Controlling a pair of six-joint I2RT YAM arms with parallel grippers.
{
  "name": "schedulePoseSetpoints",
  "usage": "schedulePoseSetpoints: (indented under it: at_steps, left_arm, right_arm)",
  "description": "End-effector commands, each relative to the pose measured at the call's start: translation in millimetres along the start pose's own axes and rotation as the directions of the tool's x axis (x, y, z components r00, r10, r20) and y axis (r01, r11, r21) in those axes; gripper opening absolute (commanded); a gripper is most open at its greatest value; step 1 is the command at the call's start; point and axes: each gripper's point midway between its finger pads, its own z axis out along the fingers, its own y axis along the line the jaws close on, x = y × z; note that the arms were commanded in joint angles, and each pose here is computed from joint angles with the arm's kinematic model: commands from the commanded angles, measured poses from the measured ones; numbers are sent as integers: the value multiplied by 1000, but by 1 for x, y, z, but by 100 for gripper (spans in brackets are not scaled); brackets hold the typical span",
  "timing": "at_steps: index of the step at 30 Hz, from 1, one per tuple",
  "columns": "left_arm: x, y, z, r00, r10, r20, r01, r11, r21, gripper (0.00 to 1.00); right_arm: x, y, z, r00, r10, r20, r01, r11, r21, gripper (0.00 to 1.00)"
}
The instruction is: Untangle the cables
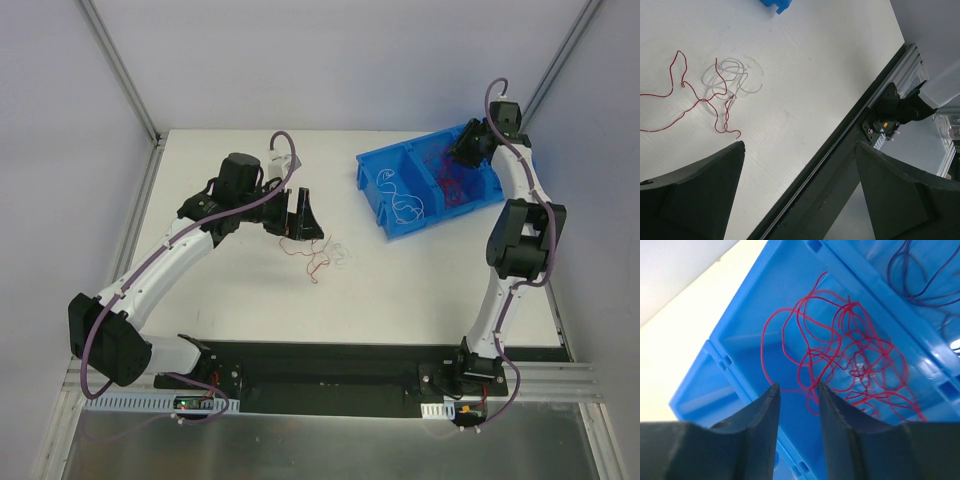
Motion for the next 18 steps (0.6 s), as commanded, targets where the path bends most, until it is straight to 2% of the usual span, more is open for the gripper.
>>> schedulePoseSetpoints:
  at_steps: [1,3,5,6,8,10,11,13,18]
  left_arm:
    - [-8,1,-5,999,18,41,-18,1000,-3,91]
    - [-9,2,-6,998,21,51,-21,1000,-11,92]
    - [-10,5,-7,998,18,55,-17,1000,-22,92]
    - [-10,7,-7,998,16,59,-14,999,-30,93]
    - [-10,12,-7,998,5,68,-1,998,-57,96]
    - [-11,18,-7,997,-11,76,18,997,-81,97]
    - [-11,19,-7,997,-21,76,27,996,-84,97]
    - [-12,23,-7,996,-36,76,43,995,-88,96]
    - [-14,44,-7,991,-93,92,105,985,-134,92]
  right_arm:
    - [-28,14,-53,973,-220,65,211,969,127,46]
    - [-31,14,-71,970,-235,61,223,961,163,52]
    - [-31,16,-87,959,-275,66,258,946,199,54]
    - [-23,9,-93,952,-300,58,278,930,242,55]
    - [2,17,-108,929,-367,52,346,908,237,57]
    - [32,50,-126,897,-430,107,414,899,140,59]
    - [59,57,-124,890,-449,80,442,892,94,59]
    - [100,86,-139,872,-470,141,475,880,-7,62]
    - [232,159,-143,869,-454,196,494,802,-336,67]
